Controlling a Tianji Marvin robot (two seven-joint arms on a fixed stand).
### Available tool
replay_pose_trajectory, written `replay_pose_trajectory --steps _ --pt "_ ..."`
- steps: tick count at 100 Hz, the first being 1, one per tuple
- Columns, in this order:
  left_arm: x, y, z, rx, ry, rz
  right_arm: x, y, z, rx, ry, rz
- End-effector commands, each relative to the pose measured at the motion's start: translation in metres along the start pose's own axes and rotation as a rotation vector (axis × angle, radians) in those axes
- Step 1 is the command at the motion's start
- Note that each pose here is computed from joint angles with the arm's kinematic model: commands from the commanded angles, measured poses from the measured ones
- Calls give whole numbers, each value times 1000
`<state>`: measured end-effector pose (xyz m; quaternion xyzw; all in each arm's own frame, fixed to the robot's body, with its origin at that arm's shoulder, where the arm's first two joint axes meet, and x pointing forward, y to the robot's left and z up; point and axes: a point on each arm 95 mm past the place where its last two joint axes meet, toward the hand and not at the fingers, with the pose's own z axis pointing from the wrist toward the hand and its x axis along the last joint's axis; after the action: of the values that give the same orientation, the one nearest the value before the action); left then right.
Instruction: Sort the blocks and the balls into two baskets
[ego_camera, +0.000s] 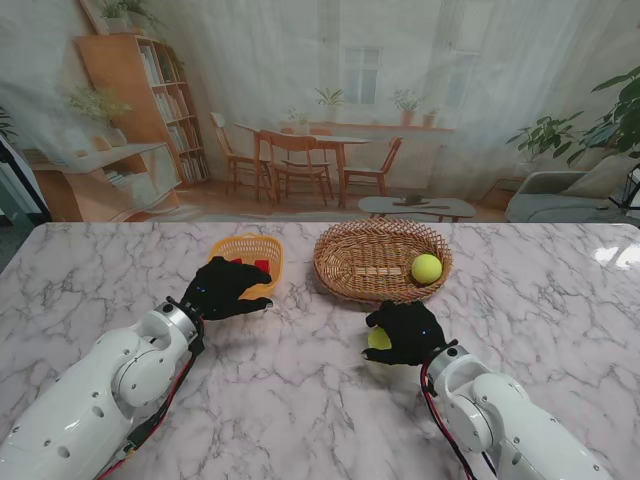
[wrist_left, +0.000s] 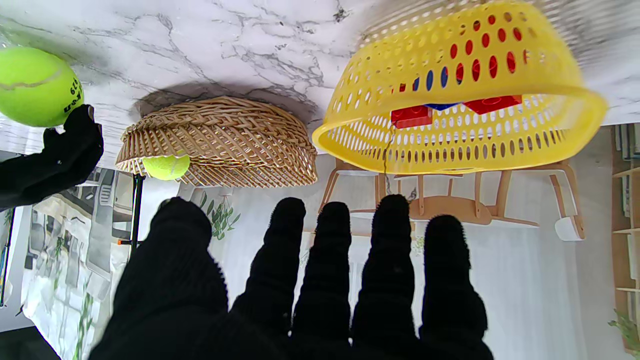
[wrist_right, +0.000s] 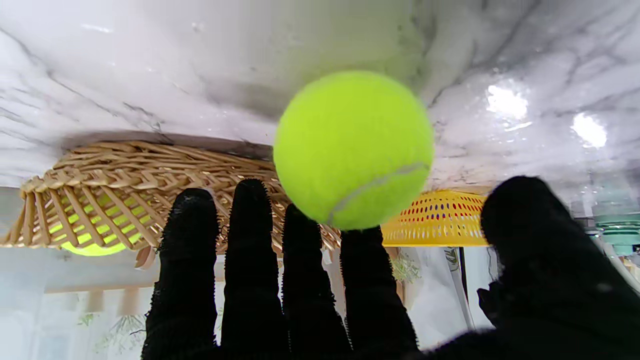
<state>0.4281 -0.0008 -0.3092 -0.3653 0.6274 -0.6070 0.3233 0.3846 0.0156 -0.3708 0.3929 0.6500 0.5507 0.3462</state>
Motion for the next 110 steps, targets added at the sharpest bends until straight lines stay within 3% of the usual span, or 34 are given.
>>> replay_pose_trajectory --steps 1,72,91,110 --pt "0 2 0 -12 0 1 -3 -7 0 24 -13 -3" --pt "0 2 0 -23 -1 6 0 -34 11 68 -48 21" --pt "-1 2 0 -21 -3 4 1 -31 12 37 -47 42" --pt "-1 2 0 -20 -3 4 2 -15 8 -25 -34 61"
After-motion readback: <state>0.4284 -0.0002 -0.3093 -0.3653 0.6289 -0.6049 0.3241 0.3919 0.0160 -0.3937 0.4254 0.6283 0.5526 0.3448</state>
